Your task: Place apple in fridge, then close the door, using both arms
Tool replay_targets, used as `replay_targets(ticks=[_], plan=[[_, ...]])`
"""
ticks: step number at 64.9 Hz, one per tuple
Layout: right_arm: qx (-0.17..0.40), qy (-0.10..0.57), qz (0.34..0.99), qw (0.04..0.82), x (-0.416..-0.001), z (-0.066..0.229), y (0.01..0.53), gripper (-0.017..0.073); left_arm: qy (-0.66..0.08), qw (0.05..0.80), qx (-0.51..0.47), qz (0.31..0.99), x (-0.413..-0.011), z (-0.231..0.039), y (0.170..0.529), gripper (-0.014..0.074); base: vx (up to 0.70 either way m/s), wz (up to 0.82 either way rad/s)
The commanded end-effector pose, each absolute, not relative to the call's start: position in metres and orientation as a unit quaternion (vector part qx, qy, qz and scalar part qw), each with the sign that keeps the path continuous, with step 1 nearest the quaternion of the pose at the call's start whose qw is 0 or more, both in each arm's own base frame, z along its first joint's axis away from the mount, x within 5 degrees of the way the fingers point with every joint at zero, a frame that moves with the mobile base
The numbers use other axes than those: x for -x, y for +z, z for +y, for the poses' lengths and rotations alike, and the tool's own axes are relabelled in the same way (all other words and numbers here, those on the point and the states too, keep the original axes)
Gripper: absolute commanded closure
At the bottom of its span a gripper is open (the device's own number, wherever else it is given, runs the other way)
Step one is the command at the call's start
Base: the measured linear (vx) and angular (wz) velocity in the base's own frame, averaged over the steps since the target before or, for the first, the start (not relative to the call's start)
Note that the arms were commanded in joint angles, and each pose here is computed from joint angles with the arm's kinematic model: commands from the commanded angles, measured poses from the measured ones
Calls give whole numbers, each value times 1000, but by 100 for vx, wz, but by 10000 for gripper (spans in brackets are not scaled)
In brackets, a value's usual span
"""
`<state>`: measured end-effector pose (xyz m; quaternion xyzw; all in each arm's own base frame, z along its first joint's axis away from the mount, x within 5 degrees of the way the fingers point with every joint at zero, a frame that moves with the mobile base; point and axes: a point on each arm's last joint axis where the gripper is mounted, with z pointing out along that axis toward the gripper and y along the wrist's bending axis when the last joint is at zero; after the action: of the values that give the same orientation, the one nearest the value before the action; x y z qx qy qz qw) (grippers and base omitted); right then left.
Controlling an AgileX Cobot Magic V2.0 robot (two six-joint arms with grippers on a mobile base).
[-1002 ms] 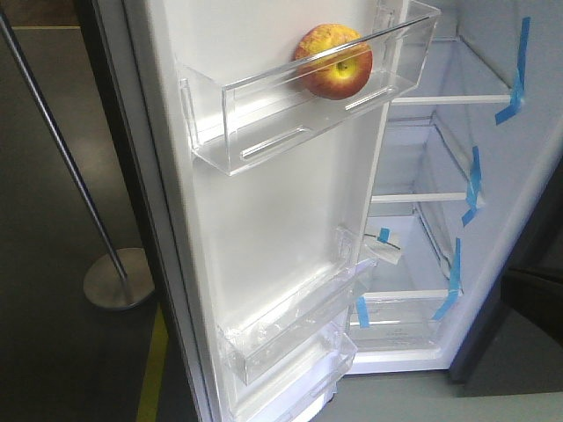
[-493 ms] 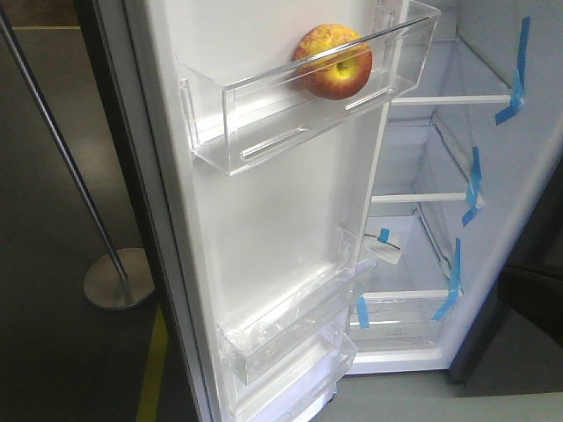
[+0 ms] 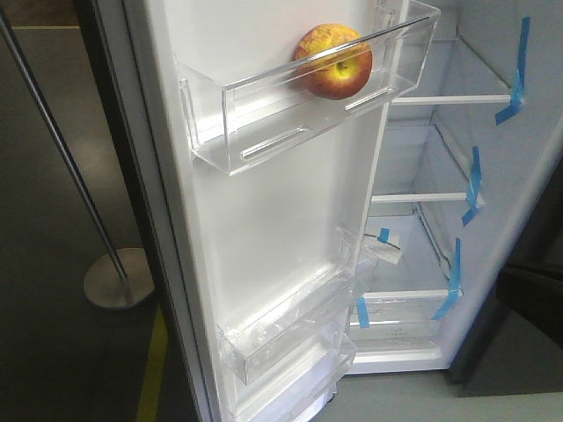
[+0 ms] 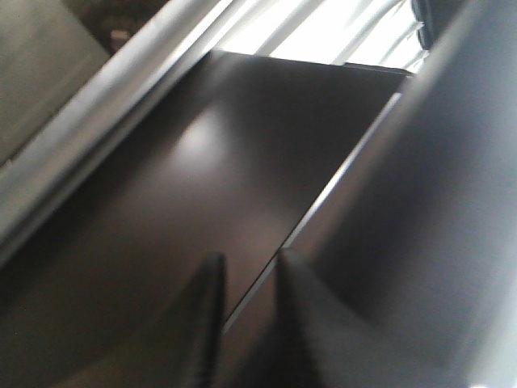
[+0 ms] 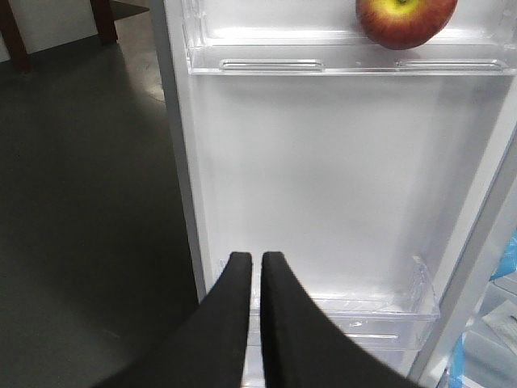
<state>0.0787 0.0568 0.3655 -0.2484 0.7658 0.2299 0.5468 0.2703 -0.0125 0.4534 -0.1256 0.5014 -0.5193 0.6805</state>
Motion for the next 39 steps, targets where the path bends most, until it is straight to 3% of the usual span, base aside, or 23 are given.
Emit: replay_targets(ticks=[1,12,23,39], plan=[[227,238,749,575,-81,56,377,478,-561,674,111,468,-279,-13,472,280,0,0],[226,240,749,575,-81,56,377,344,-580,650,84,483,-303,-18,469,152,0,0],[227,242,749,574,-81,57,377,210,-605,609,56,510,-322,-38,465,148,0,0],[221,258,743,577,-80,58,379,181,-626,583,44,516,-338,-57,460,148,0,0]])
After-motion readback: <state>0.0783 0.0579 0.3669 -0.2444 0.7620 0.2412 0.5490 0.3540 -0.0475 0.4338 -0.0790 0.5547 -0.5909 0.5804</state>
